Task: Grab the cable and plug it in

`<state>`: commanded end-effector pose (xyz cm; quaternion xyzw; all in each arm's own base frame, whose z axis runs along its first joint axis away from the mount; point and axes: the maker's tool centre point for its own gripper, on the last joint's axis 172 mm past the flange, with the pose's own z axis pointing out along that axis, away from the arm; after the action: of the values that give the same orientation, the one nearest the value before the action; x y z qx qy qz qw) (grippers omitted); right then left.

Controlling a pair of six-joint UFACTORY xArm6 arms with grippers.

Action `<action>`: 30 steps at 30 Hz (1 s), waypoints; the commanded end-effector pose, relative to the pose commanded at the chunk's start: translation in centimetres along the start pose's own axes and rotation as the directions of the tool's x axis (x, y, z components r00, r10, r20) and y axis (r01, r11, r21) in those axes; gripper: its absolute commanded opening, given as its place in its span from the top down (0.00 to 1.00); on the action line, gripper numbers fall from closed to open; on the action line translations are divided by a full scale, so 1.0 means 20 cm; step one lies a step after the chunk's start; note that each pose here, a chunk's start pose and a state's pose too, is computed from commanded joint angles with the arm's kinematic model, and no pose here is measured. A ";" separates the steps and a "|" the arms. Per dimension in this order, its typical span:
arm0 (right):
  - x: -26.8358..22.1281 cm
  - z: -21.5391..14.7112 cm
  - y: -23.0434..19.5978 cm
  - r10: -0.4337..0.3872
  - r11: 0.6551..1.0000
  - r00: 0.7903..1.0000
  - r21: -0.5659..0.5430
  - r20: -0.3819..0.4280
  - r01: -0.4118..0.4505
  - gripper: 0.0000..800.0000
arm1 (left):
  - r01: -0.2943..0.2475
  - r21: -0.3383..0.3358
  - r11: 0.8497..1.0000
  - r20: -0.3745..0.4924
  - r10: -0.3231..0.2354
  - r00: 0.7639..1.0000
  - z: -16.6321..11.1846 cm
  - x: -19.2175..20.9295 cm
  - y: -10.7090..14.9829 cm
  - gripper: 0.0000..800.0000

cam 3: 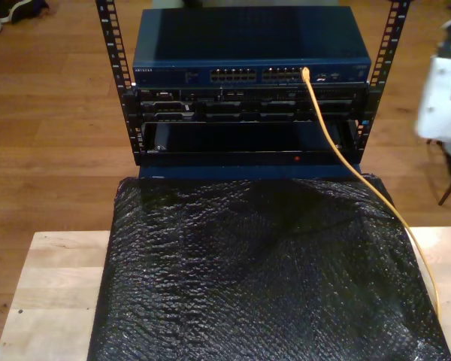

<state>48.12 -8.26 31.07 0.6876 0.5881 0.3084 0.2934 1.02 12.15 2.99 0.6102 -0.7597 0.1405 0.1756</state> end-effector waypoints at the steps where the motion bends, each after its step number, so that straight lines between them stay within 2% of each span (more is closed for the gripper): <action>1: -0.06 -0.02 -0.02 -0.006 1.000 1.000 0.019 0.009 0.006 0.03 | 0.000 0.000 1.000 0.000 0.000 1.000 0.00 0.00 0.00 0.00; 6: -0.34 -0.18 -0.11 -0.017 0.996 0.998 0.087 0.060 0.012 0.00 | 0.000 0.000 1.000 0.000 0.000 1.000 0.00 0.00 0.00 0.00; 11: -0.54 -0.36 -0.28 -0.058 0.980 0.996 0.193 0.062 0.045 0.00 | 0.000 0.000 1.000 0.000 0.000 1.000 0.00 0.00 0.00 0.00; 16: -0.81 -0.53 -0.56 -0.029 0.950 0.996 0.311 0.085 0.001 0.00 | 0.000 0.000 1.000 0.000 0.000 1.000 0.00 0.00 0.00 0.00; 20: -0.95 -0.66 -0.76 -0.034 0.924 0.997 0.383 0.074 0.004 0.00 | 0.000 0.000 1.000 0.000 0.000 1.000 0.00 0.00 0.00 0.00; 30: -1.08 -0.84 -1.13 -0.139 0.844 0.990 0.521 -0.011 0.124 0.00 | 0.000 0.000 1.000 0.000 0.000 1.000 0.00 0.00 0.00 0.00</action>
<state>18.42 -25.91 22.80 0.7036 0.6913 0.1078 0.1246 1.02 12.15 2.99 0.6102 -0.7597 0.1405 0.1756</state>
